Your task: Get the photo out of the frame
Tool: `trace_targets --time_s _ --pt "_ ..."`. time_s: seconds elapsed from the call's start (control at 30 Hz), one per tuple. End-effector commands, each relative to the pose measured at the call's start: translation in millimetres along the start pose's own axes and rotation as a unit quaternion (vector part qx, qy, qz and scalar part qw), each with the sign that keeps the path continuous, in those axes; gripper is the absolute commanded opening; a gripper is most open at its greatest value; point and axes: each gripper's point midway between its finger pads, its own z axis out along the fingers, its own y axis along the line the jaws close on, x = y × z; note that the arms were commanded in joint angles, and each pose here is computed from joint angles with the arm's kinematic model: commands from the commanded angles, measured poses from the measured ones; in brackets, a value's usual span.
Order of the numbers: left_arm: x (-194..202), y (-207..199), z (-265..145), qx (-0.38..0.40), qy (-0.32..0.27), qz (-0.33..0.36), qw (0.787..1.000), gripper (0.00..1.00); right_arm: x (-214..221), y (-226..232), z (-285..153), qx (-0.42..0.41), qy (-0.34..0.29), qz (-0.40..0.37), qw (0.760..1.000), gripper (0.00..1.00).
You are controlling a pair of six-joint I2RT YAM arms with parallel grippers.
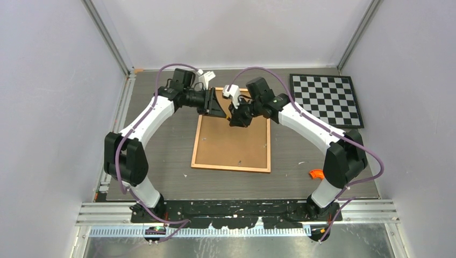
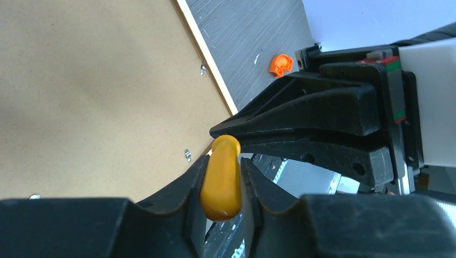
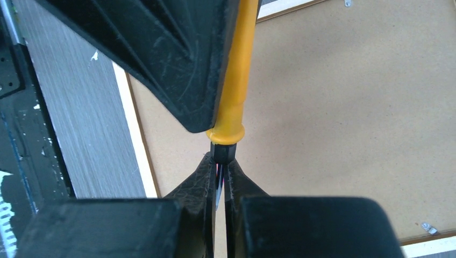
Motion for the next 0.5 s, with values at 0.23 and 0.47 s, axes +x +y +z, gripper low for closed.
trace_targets --time_s 0.23,0.47 --pt "-1 -16 -2 0.025 0.012 -0.006 1.000 0.38 -22 -16 -14 0.080 -0.031 -0.076 0.993 0.01" --pt "-4 -3 -1 0.002 0.004 -0.026 1.000 0.39 -21 -18 -15 0.088 -0.033 -0.079 0.992 0.01"
